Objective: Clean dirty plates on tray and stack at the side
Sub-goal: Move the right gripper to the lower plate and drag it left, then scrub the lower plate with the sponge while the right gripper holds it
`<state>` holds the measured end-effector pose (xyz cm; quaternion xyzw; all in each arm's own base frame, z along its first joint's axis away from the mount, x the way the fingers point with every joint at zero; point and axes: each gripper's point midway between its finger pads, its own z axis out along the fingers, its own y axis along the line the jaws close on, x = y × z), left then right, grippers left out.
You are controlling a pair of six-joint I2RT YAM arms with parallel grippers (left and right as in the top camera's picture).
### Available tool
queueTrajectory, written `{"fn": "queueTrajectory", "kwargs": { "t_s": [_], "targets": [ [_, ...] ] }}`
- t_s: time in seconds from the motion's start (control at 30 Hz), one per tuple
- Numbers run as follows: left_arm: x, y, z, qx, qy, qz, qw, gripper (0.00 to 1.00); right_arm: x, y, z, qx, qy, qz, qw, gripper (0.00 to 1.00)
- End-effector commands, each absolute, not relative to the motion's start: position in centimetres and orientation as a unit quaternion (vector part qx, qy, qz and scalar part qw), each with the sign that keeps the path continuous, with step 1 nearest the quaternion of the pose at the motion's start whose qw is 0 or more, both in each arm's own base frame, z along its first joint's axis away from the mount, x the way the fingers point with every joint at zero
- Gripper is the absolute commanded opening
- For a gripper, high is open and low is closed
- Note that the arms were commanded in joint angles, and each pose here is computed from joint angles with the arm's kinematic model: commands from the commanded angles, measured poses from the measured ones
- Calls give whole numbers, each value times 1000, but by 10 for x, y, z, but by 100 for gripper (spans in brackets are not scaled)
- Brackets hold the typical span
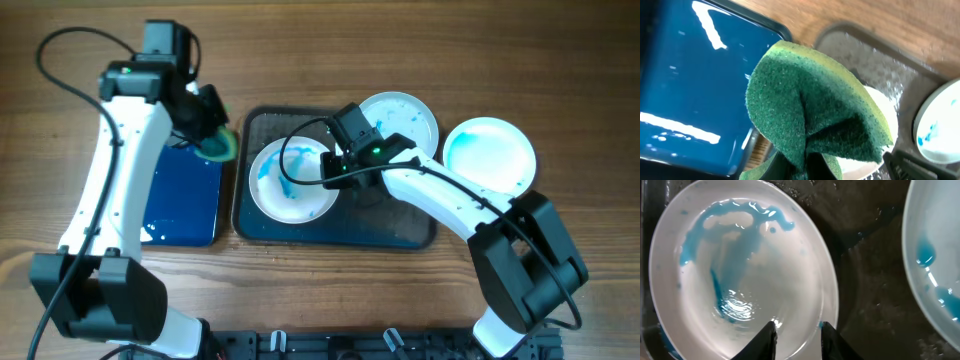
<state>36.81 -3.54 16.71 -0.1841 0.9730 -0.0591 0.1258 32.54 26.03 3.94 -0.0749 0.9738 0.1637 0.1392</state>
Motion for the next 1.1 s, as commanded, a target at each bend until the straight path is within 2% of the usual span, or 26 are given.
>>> {"fn": "queueTrajectory", "kwargs": {
  "t_s": [0.0, 0.27, 0.37, 0.43, 0.67, 0.93, 1.0, 1.07],
  "targets": [
    [363, -61, 148, -175, 975, -71, 116, 4, 331, 255, 22, -90, 977, 146, 129, 29],
    [358, -81, 122, -171, 976, -77, 111, 4, 339, 249, 7, -53, 979, 168, 106, 27],
    [356, -87, 114, -166, 977, -78, 109, 4, 335, 258, -2, -47, 975, 198, 85, 18],
    [353, -92, 104, -167, 977, -79, 102, 4, 336, 258, -5, -32, 976, 199, 81, 4],
    [349, -123, 51, -132, 984, -82, 83, 4, 336, 257, -5, -8, 977, 201, 76, 4],
    [325, -125, -22, -127, 991, -44, -13, 4, 335, 257, -5, -9, 977, 200, 74, 4],
    [318, -138, -25, -103, 991, -77, -36, 4, 336, 257, -5, -9, 977, 200, 75, 4],
    [304, -187, -11, 22, 975, -211, -63, 4, 336, 257, -5, -9, 977, 200, 75, 4]
  ]
}}
